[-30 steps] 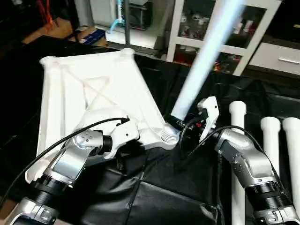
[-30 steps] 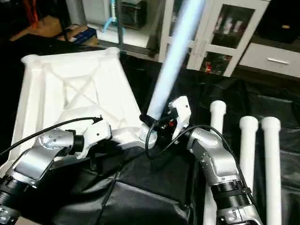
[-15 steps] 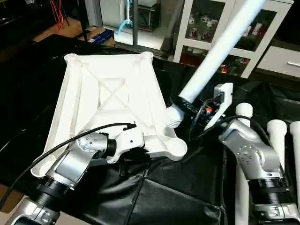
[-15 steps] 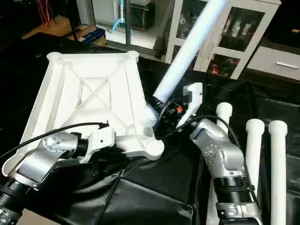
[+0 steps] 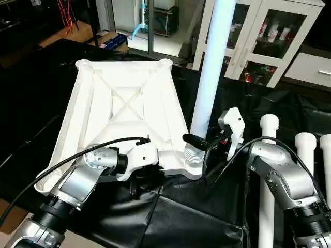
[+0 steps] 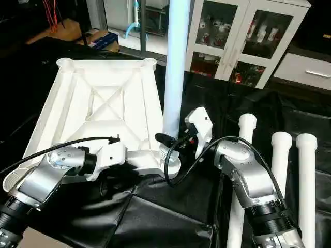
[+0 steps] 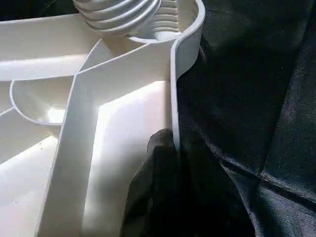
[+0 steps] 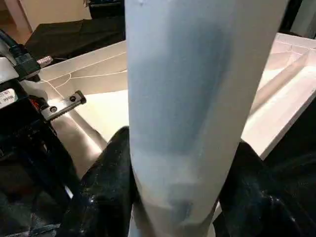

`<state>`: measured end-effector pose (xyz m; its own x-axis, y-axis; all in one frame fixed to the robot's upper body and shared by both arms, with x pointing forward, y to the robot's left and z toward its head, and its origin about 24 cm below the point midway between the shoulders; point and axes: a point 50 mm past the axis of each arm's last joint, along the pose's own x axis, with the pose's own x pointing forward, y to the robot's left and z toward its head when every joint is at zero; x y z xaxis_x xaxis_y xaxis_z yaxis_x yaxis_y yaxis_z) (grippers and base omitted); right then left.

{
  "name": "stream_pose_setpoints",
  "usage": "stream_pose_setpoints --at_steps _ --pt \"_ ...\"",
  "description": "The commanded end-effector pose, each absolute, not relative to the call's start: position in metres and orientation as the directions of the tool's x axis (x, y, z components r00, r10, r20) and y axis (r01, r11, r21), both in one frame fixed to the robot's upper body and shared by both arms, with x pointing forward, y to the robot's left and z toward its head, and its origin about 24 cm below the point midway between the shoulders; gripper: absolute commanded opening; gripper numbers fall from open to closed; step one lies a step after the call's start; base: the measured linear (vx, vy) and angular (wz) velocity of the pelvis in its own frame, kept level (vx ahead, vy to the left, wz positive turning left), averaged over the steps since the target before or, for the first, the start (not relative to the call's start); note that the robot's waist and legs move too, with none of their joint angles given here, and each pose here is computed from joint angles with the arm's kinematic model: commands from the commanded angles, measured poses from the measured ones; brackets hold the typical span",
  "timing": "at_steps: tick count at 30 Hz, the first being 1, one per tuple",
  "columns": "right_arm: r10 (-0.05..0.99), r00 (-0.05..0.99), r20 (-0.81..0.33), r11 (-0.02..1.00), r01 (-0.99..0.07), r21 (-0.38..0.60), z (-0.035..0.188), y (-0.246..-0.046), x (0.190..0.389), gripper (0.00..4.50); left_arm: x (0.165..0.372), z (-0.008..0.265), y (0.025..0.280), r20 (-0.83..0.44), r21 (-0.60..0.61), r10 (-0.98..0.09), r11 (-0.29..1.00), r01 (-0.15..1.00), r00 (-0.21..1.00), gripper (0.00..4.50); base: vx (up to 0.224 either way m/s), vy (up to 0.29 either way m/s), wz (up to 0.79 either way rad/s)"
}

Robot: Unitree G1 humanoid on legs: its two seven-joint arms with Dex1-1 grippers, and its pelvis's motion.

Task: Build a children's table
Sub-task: Insert table leg to table base

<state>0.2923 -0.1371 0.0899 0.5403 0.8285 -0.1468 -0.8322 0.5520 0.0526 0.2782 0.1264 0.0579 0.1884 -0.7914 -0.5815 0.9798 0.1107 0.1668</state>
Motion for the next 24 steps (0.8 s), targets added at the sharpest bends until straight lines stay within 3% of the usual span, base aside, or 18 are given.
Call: stream_pose_setpoints --at_steps 1,9,15,17,24 --pt "0.833 0.524 -0.178 0.54 -0.84 0.049 0.087 -0.137 0.288 1.84 0.277 0.063 0.117 -0.533 0.204 -0.827 0.079 0.976 0.178 0.0 0.0 0.0 0.0" --pt "0.849 0.489 -0.2 0.503 -0.864 0.027 0.09 -0.137 0.285 1.84 0.279 0.062 0.116 -0.532 0.213 -0.827 0.08 0.974 0.184 0.0 0.0 0.0 0.0" --pt "0.843 0.482 -0.238 0.501 -0.865 0.025 0.073 -0.127 0.279 1.84 0.278 0.063 0.113 -0.522 0.22 -0.833 0.08 0.972 0.187 0.0 0.0 0.0 0.0" --pt "0.822 0.508 -0.258 0.528 -0.849 0.013 0.059 -0.121 0.28 1.84 0.277 0.064 0.111 -0.513 0.222 -0.838 0.079 0.972 0.185 0.0 0.0 0.0 0.0" --pt "0.787 0.579 -0.212 0.599 -0.8 0.037 0.049 -0.109 0.278 1.84 0.27 0.063 0.108 -0.491 0.206 -0.854 0.079 0.975 0.173 0.0 0.0 0.0 0.0"
